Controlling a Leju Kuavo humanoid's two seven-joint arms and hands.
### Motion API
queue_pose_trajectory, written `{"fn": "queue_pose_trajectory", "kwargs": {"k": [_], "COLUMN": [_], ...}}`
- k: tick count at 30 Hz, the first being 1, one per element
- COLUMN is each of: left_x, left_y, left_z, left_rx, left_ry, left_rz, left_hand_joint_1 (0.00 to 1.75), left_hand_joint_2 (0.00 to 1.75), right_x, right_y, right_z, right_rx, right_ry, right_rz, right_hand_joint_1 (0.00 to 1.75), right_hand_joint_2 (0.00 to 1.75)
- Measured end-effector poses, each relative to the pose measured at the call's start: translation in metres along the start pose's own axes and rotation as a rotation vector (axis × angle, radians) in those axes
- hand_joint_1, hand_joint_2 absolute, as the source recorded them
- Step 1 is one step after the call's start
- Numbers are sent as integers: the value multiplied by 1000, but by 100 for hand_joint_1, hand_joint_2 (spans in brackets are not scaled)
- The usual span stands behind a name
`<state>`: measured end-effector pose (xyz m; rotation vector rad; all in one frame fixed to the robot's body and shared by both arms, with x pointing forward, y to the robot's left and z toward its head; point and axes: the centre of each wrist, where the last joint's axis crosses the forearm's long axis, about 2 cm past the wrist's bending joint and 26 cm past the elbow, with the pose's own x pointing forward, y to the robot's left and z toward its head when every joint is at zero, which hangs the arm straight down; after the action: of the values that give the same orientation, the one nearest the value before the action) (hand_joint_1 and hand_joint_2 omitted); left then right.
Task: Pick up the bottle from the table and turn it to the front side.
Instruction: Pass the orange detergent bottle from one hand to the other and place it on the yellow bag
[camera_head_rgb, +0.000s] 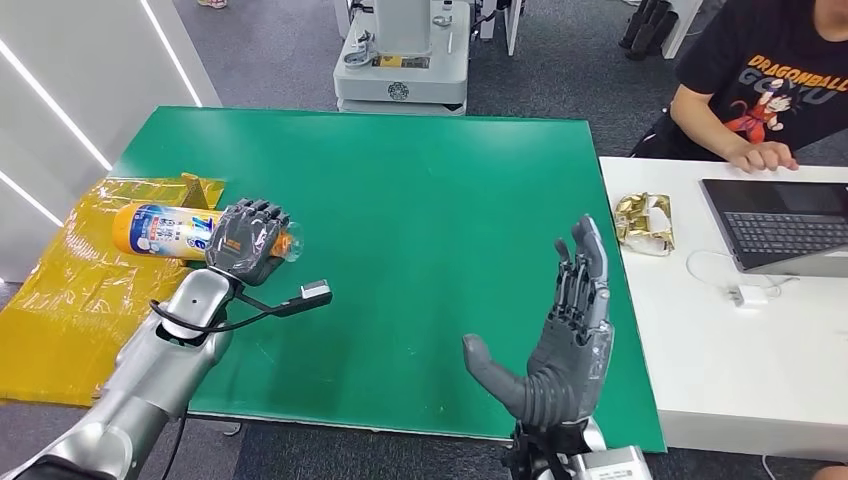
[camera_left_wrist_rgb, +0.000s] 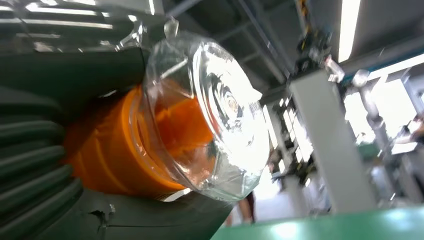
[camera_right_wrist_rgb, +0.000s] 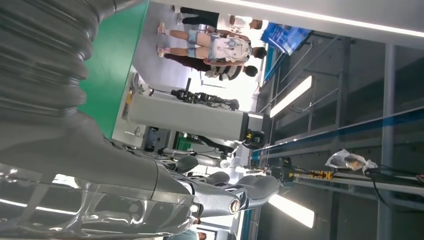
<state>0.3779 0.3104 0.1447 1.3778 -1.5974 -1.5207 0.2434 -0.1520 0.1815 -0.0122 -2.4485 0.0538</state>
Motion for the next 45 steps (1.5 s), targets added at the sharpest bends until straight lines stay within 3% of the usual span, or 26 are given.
{"fn": "queue_pose_trajectory", "kwargs": {"k": [9, 15, 27, 31, 45], "left_x": [-14, -21, -34, -38, -52], "left_y": [-26, -44, -59, -64, -60], "left_z": [4, 16, 34, 42, 41], "left_rx": [-214, -365, -477, -523, -578], "left_ry": [29, 103, 156, 133, 137], "left_rz": [-63, -106, -146, -119, -33], "left_hand_joint_1": [175, 175, 175, 0, 0], "left_hand_joint_2": [175, 175, 175, 175, 175], "right_x": [4, 6, 6, 6, 4], "right_y": [-3, -3, -3, -2, -2], "right_z": [2, 3, 3, 1, -1], "right_rx": [-15, -14, 13, 24, 31], "right_ry": [-10, -17, -16, -16, -17], "right_rz": [1, 2, -11, -25, -25], "right_hand_joint_1": [0, 0, 0, 0, 0], "right_hand_joint_2": [175, 175, 175, 175, 175]}}
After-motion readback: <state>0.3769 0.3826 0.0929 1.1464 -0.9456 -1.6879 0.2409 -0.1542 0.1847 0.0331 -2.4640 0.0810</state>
